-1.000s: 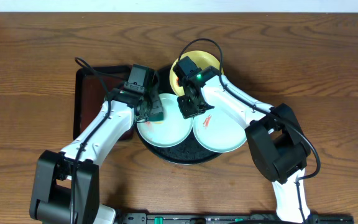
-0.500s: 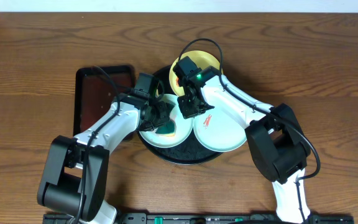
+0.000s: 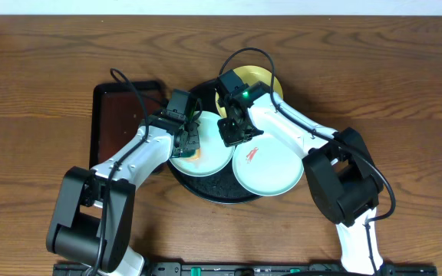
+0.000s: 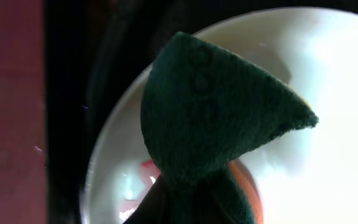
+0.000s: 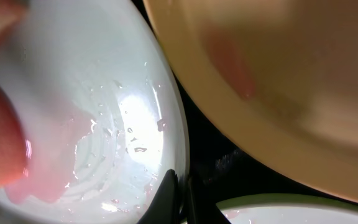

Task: Clean dirty plates on tray and stack at the side
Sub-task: 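Scrub the left blue plate with the sponge in the left gripper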

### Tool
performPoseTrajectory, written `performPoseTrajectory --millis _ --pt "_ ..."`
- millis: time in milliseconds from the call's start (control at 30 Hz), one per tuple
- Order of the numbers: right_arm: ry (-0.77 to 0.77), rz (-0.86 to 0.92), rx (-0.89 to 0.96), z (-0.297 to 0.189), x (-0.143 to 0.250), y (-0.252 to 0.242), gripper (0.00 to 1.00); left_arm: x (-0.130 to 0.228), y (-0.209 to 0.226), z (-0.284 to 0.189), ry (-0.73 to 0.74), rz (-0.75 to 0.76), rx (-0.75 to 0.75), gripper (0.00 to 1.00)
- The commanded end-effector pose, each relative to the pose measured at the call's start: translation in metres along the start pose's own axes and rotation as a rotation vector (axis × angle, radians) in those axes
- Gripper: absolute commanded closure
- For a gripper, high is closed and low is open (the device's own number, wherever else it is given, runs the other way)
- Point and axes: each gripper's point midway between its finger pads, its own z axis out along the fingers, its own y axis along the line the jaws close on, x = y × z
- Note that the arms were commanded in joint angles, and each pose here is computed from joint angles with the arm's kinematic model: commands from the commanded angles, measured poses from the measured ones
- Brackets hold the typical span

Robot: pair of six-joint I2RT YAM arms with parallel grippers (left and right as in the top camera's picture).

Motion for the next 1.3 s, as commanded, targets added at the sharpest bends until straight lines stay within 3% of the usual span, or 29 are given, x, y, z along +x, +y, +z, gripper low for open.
performPoseTrajectory --millis 0,200,400,533,700,800,1133,1267 --pt "0.027 0.004 0.096 0.008 0.005 -0.025 0.99 -0.008 0.050 0.009 -0.044 0.100 -0.236 0.93" --pt "0.030 0.004 0.097 0.008 0.006 -0.025 0.99 -0.028 0.042 0.001 -0.117 0.177 -0.210 0.92" --pt "0.029 0.004 0.097 0.008 0.006 -0.025 0.99 -0.062 0.025 -0.027 -0.261 0.152 -0.132 0.93" --pt "0.028 0.004 0.096 0.008 0.006 -0.025 0.99 -0.072 -0.015 -0.047 -0.312 0.160 0.101 0.93" --pt "0.028 0.004 0.096 0.008 0.006 -0.025 0.99 -0.054 -0.056 -0.052 -0.224 0.137 0.356 0.92" --pt "0.027 0.004 0.096 0.008 0.005 -0.025 0.99 -0.036 -0.053 -0.039 -0.126 0.061 0.349 0.93" --pt "0.012 0.004 0.091 0.008 0.002 -0.024 0.99 0.000 -0.039 -0.006 0.023 0.075 0.283 0.93" --pt "0.014 0.006 0.092 0.008 0.002 -0.025 0.99 -0.004 -0.009 0.001 -0.012 0.142 0.112 0.93"
